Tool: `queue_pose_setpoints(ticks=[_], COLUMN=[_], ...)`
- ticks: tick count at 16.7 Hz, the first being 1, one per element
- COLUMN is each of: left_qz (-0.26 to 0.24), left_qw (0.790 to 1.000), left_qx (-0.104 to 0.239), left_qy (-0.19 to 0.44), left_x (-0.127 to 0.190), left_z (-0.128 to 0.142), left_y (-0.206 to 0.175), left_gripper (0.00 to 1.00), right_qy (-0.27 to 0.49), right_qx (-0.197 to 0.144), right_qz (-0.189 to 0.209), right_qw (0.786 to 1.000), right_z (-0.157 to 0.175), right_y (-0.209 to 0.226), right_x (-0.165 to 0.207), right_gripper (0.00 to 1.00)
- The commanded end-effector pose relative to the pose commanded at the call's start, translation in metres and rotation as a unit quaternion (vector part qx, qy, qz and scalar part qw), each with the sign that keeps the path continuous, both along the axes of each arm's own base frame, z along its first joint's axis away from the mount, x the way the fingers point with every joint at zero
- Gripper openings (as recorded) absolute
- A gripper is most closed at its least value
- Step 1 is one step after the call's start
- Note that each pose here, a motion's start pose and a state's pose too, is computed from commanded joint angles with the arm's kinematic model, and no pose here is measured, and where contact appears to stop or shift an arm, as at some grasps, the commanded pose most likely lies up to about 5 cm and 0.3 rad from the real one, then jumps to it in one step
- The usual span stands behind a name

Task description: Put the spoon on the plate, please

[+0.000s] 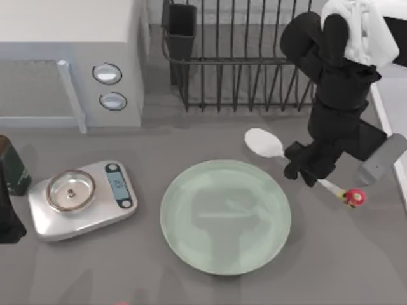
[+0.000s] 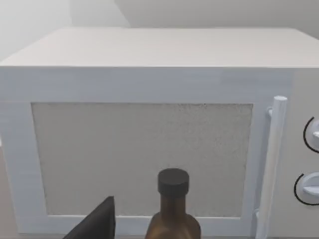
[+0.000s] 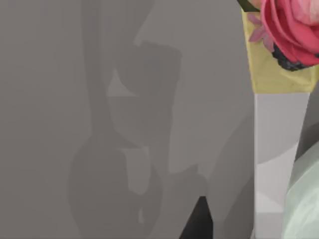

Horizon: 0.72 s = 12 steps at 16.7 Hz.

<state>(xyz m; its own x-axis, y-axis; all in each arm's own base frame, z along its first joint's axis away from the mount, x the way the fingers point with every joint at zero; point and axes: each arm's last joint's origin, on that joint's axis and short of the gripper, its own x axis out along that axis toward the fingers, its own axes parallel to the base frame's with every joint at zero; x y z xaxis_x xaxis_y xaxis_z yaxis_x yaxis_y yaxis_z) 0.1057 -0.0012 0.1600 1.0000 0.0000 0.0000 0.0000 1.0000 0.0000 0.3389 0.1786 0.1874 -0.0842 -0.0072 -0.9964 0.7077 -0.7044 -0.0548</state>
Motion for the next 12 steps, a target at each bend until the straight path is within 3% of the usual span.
queue_pose_setpoints(ticks=[3,6,8,12], left_qz=[0.000,0.000,0.000,0.000], left_qw=[1.000,1.000,1.000,1.000], left_qx=[0.000,0.000,0.000,0.000], left_qy=[0.000,0.000,0.000,0.000], left_x=[0.000,0.000,0.000,0.000], left_z=[0.000,0.000,0.000,0.000], left_y=[0.000,0.000,0.000,0.000], left_gripper=[1.00,1.00,1.00,1.00], right_qy=[-0.012,-0.027,-0.033,-0.034], right_qx=[0.016,0.025,0.028,0.029], right_qz=[0.190,0.315,0.358,0.368], right_qw=[0.982,0.949,0.933,0.929], right_z=[-0.005,-0.007,-0.007,-0.007], right_y=[0.059,0.100,0.115,0.119], right_x=[-0.012,-0.027,-0.034,-0.036], right_gripper=[0.00,0.00,0.00,0.00])
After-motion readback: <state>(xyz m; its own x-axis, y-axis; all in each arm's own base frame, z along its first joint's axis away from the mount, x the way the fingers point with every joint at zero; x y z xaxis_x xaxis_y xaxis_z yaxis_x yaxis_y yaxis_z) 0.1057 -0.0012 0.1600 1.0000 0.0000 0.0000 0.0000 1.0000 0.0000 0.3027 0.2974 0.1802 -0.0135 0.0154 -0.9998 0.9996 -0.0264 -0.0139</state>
